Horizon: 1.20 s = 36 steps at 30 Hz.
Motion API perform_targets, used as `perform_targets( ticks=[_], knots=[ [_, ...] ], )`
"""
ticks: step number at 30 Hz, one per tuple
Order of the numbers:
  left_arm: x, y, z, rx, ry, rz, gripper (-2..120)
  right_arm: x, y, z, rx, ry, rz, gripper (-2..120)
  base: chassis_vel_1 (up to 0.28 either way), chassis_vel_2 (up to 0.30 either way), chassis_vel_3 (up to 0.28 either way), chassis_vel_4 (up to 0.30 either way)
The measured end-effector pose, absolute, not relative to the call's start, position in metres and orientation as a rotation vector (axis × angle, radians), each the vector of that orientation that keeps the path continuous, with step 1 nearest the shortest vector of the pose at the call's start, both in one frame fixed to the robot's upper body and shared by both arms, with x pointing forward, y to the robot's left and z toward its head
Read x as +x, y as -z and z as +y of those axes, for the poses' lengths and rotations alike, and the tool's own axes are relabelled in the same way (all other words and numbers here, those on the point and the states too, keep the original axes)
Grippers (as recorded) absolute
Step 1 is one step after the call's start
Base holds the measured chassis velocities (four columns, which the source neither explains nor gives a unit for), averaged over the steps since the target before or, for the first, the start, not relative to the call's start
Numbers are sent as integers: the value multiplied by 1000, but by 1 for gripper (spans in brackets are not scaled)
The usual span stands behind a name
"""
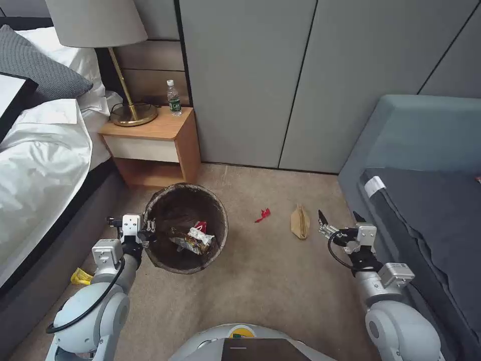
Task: Pick up the trash bin, then pick up the garbage from the floor and place it into the trash bin.
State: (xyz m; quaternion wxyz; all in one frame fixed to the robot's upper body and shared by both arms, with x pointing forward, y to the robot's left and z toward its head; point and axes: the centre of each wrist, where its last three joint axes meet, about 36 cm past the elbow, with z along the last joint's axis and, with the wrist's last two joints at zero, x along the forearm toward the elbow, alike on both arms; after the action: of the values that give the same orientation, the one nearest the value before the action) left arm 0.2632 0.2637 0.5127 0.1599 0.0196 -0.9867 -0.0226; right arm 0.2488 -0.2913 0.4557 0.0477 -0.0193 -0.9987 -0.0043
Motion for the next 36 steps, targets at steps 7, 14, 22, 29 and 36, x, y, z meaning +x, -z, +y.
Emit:
perform_targets(
  ticks=[7,14,22,29,36],
  knots=[
    [263,-513,264,58,66,-2820,3,249,-455,-292,-58,15,-3045,100,-66,67,68,-79],
    [263,-513,264,58,67,-2820,3,249,-455,-292,-59,16,-3045,100,-49,57,56,-67],
    [262,-514,264,57,68,-2822,3,249,-455,-292,-60,19,-3044,100,-70,70,67,-64],
    [262,-514,264,57,68,-2823,3,248,-455,-292,-61,21,-3042,100,-53,64,59,-72],
    [262,-514,264,57,69,-2826,3,248,-455,-292,-62,19,-3044,100,-60,64,67,-71]
  ],
)
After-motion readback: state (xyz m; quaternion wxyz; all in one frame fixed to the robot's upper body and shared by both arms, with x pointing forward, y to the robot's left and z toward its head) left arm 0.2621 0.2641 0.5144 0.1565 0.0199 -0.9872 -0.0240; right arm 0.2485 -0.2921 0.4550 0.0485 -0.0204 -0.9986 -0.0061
